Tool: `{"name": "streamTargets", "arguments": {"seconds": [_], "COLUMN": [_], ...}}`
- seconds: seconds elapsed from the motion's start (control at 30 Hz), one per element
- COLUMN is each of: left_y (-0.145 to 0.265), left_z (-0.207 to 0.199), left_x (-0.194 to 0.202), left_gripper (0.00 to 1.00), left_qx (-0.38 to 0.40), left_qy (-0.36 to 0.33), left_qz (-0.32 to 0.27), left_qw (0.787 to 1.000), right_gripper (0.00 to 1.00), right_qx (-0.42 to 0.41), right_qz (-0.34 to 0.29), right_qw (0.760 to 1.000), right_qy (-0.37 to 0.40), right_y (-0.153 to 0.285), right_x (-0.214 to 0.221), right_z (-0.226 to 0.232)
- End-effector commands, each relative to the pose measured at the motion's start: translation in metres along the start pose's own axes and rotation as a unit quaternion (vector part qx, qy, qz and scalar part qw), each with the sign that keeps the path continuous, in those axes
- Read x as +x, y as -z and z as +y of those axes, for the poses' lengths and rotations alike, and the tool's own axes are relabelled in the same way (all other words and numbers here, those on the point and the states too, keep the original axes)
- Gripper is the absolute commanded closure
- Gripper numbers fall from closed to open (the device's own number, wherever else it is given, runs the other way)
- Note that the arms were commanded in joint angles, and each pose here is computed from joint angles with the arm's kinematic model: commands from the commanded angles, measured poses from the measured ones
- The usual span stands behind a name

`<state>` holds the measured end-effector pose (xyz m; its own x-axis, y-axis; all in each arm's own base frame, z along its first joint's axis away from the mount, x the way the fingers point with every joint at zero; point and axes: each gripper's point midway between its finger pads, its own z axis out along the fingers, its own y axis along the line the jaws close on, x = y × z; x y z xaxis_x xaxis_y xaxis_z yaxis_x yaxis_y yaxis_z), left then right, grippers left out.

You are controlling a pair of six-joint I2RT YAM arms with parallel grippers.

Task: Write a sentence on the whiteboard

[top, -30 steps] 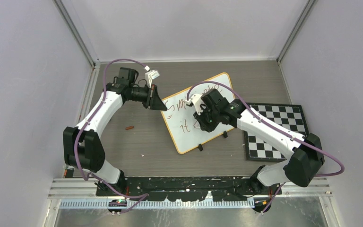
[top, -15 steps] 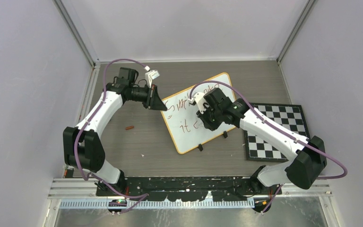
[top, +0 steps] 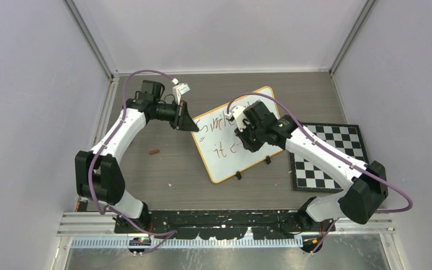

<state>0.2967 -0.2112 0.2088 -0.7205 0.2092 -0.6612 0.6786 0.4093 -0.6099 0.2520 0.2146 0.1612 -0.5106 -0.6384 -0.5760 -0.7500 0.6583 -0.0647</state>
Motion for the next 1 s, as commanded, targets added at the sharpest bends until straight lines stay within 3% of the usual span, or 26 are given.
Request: {"name": "streamTargets", "arguments": {"seconds": [0.0, 0.43, 0.97], "left_y": [0.006, 0.005, 0.006], "left_z": [0.008, 0.008, 0.007], "left_x": [-0.009, -0.008, -0.009], "left_gripper": [1.0, 1.0, 1.0], "left_qx": [-0.031, -0.03, -0.03], "left_qy": [-0.022, -0.022, -0.024], "left_qz": [-0.005, -0.004, -0.006], "left_qw": [0.999, 0.999, 0.999], "right_gripper": [1.0, 1.0, 1.0], "right_qx": [-0.01, 0.0, 0.049], "right_qz": [-0.027, 0.006, -0.026], "right_qw": [1.0, 1.0, 0.998], "right_qy": [-0.007, 0.011, 0.003], "right_y": [-0.003, -0.002, 0.008], "right_x": [-0.018, 0.006, -0.02], "right_z": [0.003, -0.001, -0.021]}}
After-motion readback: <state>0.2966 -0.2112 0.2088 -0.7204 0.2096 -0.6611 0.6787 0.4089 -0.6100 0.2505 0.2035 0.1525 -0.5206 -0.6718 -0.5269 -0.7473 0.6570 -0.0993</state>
